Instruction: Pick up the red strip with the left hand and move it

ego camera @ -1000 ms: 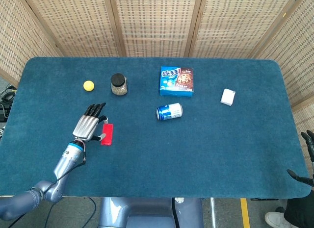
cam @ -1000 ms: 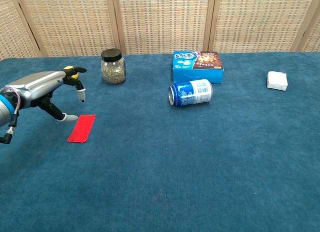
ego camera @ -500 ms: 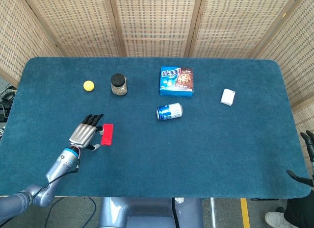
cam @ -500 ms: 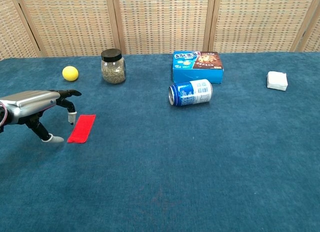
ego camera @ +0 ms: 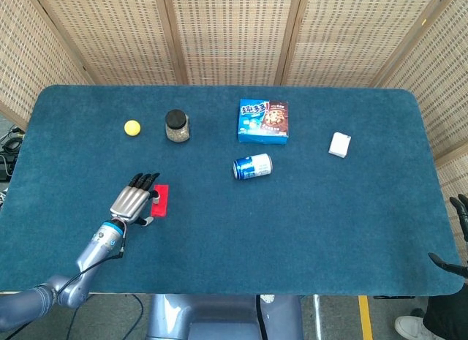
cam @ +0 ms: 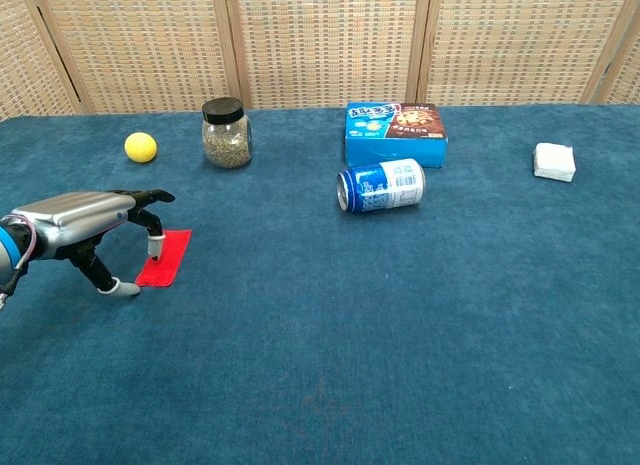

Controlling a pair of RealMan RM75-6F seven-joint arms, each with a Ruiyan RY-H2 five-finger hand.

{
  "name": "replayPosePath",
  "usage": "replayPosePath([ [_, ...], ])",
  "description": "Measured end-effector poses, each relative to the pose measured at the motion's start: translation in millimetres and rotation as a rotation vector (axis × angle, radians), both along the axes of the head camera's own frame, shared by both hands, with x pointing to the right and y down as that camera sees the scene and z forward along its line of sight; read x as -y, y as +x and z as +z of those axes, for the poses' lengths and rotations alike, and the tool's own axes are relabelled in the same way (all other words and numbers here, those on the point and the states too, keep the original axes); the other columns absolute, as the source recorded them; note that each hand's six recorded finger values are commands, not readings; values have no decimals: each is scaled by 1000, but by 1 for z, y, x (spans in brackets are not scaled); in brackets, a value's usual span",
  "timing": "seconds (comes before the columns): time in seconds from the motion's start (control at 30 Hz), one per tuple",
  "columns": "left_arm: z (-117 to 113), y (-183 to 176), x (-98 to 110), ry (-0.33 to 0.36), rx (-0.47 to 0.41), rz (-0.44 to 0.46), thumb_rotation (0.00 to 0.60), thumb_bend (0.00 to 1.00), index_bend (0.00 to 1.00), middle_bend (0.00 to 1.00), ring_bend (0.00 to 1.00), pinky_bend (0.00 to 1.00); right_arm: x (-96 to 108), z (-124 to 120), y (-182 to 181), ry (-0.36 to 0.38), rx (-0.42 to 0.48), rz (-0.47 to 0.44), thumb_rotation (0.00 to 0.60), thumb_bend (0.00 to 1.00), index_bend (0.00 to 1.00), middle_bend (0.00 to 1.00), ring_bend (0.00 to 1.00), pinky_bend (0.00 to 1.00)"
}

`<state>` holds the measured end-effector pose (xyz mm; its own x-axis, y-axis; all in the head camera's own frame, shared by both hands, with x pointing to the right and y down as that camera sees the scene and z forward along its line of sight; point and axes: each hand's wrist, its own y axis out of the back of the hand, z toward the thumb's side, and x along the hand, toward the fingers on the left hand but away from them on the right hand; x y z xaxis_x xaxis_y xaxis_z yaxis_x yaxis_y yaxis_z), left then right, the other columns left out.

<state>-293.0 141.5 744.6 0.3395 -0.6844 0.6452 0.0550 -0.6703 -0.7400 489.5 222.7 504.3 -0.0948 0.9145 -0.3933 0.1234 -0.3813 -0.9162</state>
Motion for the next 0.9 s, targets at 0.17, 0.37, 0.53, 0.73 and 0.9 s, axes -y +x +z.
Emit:
replayPosePath([
  [0.17, 1, 1, 2, 9, 7, 1, 600, 288, 482, 0, 0, 0, 0, 0, 0, -1, 1, 1, 600, 0, 10, 0, 0, 0],
  [0.37, 4, 3, 2, 4, 16, 6, 600, 286, 484, 0, 0, 0, 0, 1, 0, -6, -1, 0, 600, 0, 12, 0, 0, 0],
  [0.53, 6, 6, 2, 2, 17, 9, 600, 312, 505, 0, 0, 0, 0, 1, 0, -6, 0, 1, 600, 0, 17, 0, 0, 0],
  [0.73, 7, 6, 1, -2, 15, 8, 600, 407, 528, 0, 0, 0, 0, 2, 0, -9, 2, 1, 600, 0, 23, 0, 0, 0],
  [0.9, 8, 6, 2, 1, 17, 8, 600, 428, 545, 0, 0, 0, 0, 2, 0, -11, 5, 2, 600, 0, 28, 0, 0, 0],
])
